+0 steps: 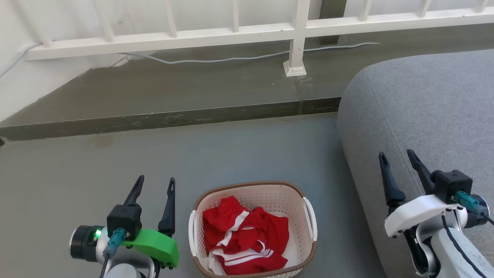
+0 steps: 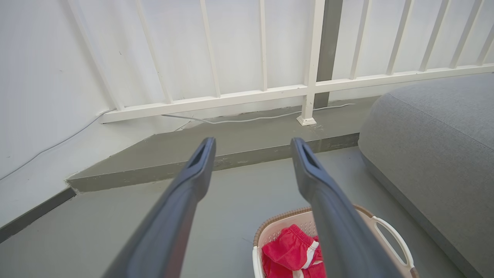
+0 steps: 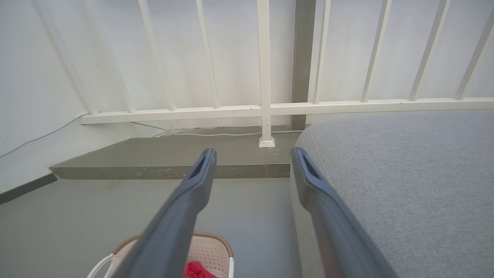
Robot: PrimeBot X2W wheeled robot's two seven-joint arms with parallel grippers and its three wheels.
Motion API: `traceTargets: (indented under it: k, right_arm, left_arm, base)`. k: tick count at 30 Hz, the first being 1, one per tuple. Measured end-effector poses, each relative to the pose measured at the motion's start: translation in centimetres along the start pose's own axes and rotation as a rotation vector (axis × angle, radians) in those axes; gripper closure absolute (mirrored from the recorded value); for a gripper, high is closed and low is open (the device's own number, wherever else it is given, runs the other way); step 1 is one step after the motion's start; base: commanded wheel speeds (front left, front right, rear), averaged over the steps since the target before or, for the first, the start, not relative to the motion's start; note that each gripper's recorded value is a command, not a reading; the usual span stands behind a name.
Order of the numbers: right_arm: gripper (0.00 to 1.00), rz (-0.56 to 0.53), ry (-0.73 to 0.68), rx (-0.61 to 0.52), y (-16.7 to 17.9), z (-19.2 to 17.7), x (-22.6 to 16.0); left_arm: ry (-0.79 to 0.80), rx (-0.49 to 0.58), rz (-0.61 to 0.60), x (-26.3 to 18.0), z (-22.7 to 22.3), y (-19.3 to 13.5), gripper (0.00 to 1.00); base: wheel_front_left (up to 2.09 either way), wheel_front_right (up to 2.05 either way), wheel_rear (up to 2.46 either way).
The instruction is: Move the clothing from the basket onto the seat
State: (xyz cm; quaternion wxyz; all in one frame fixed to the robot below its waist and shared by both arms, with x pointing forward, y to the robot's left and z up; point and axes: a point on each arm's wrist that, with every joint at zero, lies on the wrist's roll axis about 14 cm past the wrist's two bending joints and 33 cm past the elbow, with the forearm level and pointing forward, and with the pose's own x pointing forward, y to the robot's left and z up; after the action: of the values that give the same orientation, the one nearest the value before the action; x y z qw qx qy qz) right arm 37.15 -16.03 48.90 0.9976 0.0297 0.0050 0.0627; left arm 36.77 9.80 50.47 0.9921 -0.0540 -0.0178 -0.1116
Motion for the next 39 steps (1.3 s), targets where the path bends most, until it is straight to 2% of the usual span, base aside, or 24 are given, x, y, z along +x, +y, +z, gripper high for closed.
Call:
traceTargets:
  k: [17,27,34,39]
  right_arm:
    - [0.0,-0.006,0.016,0.014,-0.1,-0.6,0.4]
    - [0.0,-0.005,0.0,0.028,-0.2,-0.3,2.6]
    - [0.0,0.004,-0.015,0.048,-0.2,-0.2,5.0]
    - [0.0,0.01,-0.019,0.061,-0.1,-0.5,6.3]
  left_arm:
    - [0.019,-0.006,-0.023,0.5,-0.7,-0.7,0.0]
    - [0.045,-0.018,-0.088,2.9,-1.6,-2.7,0.0]
    - [0.145,-0.034,-0.179,4.8,-4.9,-5.1,0.0]
    - [0.231,-0.009,-0.262,5.6,-7.8,-6.9,0.0]
  base:
    - [0.0,0.0,0.0]
    - [0.0,0.0,0.0]
    - [0.0,0.0,0.0]
    - [0.0,0.0,0.0]
